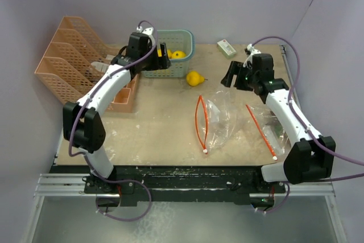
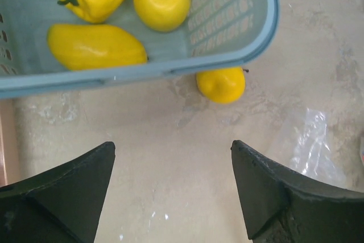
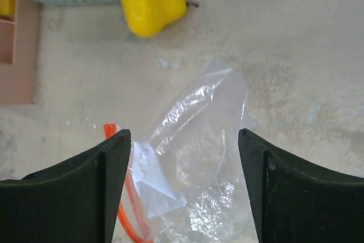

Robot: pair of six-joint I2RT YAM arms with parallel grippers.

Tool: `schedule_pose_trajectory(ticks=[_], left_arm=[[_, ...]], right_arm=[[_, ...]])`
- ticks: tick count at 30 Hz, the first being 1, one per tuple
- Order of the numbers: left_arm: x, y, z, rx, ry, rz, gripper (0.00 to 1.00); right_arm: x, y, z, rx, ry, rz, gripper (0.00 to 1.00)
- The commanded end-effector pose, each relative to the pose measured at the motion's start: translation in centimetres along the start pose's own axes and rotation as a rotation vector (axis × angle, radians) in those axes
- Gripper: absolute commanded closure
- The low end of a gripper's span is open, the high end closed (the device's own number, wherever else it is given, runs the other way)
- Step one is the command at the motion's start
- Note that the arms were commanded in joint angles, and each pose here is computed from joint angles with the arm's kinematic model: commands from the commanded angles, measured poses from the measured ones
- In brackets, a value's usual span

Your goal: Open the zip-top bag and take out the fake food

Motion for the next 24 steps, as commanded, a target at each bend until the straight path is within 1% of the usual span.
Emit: schedule_pose_trajectory(ticks=[1,4,5,8,11,14,18,20,24], left_arm=[[-1.4,4.6,-1.1,0.075,0.018,-0.128,0.14],[0.5,5.2,-0.7,0.075,0.038,-0.104,0.13],[1.4,5.3,-0.5,0.073,0.046,-0.084,0.13],[2.4,6.2,0.0,0.045,0.043,-0.069,0.13],[2.3,7.6,0.6,0.022,0.012,-0.069,0.12],[2.4,8.3,1.9,0.002,0.003,-0.055,0.07],[2.2,8.2,4.1,-0.005,0.032,-0.031,0.06],[1.7,8.2,4.8,0.007,0.054,-0.032,0.06],[1.0,8.2,5.6,0.018,0.056,-0.038,0.06]], right_arm=[[-3.3,2.1,1.7,0.012,0.040,-0.076,0.18],[-4.4,1.5,3.2,-0.016,0.084,-0.098,0.13],[-4.5,0.7,3.9,-0.029,0.103,-0.082,0.13],[-4.2,-2.4,6.2,-0.060,0.172,-0.043,0.13],[-3.8,-5.8,7.9,-0.087,0.214,-0.043,0.13],[-3.8,-9.8,7.9,-0.076,0.229,-0.034,0.12],[-4.5,-13.9,8.3,-0.083,0.245,-0.011,0.12],[-5.3,-15.6,9.0,-0.111,0.258,-0.037,0.12],[-6.1,-19.1,8.9,-0.081,0.285,-0.035,0.11]])
Point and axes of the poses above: each gripper's point midway between its finger pads, its own y axis back along the fingers, its own z axis along the line the jaws close on, x = y × z, the point moved 7 cm from there along y, back along the fingers, and after that the axes turned 3 degrees about -y, right-handed, at the moved point
